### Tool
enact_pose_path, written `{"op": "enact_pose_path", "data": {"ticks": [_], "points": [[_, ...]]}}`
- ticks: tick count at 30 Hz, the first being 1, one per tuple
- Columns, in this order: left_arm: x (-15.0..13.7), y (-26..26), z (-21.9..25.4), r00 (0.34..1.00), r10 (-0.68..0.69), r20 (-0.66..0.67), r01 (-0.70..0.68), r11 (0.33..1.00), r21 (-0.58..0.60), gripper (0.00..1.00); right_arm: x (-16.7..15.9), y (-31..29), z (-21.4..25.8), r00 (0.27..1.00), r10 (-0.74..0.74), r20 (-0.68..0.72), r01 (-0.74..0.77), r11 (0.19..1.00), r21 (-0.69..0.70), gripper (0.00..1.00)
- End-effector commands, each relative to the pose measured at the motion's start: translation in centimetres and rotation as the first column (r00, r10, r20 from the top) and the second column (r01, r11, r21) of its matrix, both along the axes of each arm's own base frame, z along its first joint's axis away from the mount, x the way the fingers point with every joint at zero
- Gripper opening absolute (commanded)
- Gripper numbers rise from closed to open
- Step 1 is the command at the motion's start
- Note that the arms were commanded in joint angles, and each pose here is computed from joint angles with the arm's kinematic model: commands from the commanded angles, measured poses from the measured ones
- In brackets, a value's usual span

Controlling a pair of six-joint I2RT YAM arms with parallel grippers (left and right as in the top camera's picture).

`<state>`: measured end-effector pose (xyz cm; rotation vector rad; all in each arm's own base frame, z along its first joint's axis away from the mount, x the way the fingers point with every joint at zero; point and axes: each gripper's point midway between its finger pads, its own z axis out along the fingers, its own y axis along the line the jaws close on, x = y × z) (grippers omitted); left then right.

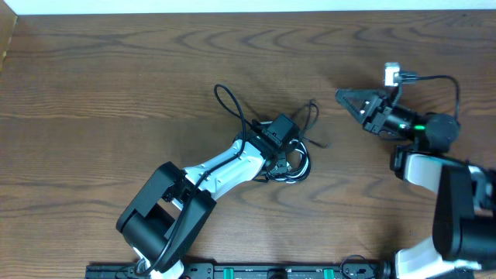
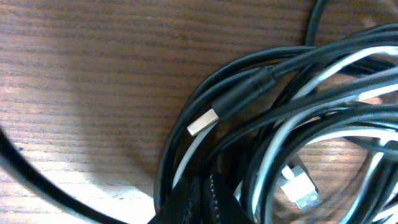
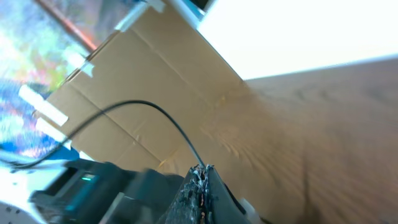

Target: Untangle cables

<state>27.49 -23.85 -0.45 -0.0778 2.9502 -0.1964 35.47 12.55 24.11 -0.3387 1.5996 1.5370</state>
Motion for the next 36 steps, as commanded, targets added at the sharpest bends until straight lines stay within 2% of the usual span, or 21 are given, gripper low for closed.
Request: {"op": "enact_pose_path", "data": {"ticks": [1,5,9,12,14,18,19,23,26,29,31,36], "points": [[-2.6,3.6,-3.9,0.994,0.031,-0.102,-0.017,0.99,0.14,0.08,-0.9,0.2,2.2,0.997,0.01,0.071,-0.01,1.0,-0.01,0.01],[-2.7,3.7,-3.9,0.994,0.031,-0.102,-0.017,0.99,0.14,0.08,-0.9,0.2,2.3,0.999,0.01,0.038,-0.01,1.0,-0.007,0.01],[-2.4,3.5,-3.4,0.996,-0.002,-0.091,0.014,0.991,0.133,0.08,-0.1,0.1,0.3,0.998,0.0,-0.059,-0.001,1.0,-0.019,0.02],[-1.2,2.5,-0.8,0.995,-0.101,-0.027,0.103,0.99,0.099,0.08,0.7,-0.1,-2.0,0.992,-0.029,-0.124,0.023,0.998,-0.05,0.14],[-0.5,1.9,1.4,0.994,-0.108,0.022,0.106,0.992,0.065,0.1,1.3,-0.3,-3.5,0.981,-0.064,-0.182,0.053,0.996,-0.068,0.23],[0.1,1.3,6.0,0.988,-0.103,0.115,0.105,0.994,-0.005,0.17,1.4,-0.5,-6.8,0.943,-0.097,-0.317,0.068,0.992,-0.102,0.26],[0.0,1.4,7.4,0.985,-0.101,0.142,0.105,0.994,-0.023,0.23,1.0,-0.1,-8.2,0.922,-0.089,-0.376,0.048,0.992,-0.116,0.27],[-0.2,1.5,9.7,0.978,-0.093,0.185,0.105,0.993,-0.055,0.24,-0.3,1.1,-12.3,0.845,-0.124,-0.52,0.027,0.981,-0.191,0.26],[-0.5,1.3,10.3,0.979,-0.095,0.182,0.111,0.991,-0.08,0.24,-1.7,1.6,-16.3,0.733,-0.221,-0.643,0.027,0.955,-0.297,0.26],[-0.9,1.0,9.9,0.983,-0.09,0.158,0.106,0.99,-0.095,0.24,-3.2,1.5,-19.5,0.629,-0.331,-0.704,0.016,0.91,-0.414,0.24],[-1.1,0.9,9.4,0.988,-0.071,0.138,0.085,0.992,-0.097,0.25,-4.3,1.9,-20.6,0.59,-0.356,-0.724,-0.014,0.893,-0.451,0.21],[-1.8,0.2,8.2,0.993,-0.079,0.088,0.088,0.991,-0.105,0.24,-6.4,2.9,-22.0,0.569,-0.371,-0.734,-0.093,0.858,-0.505,0.23]]}}
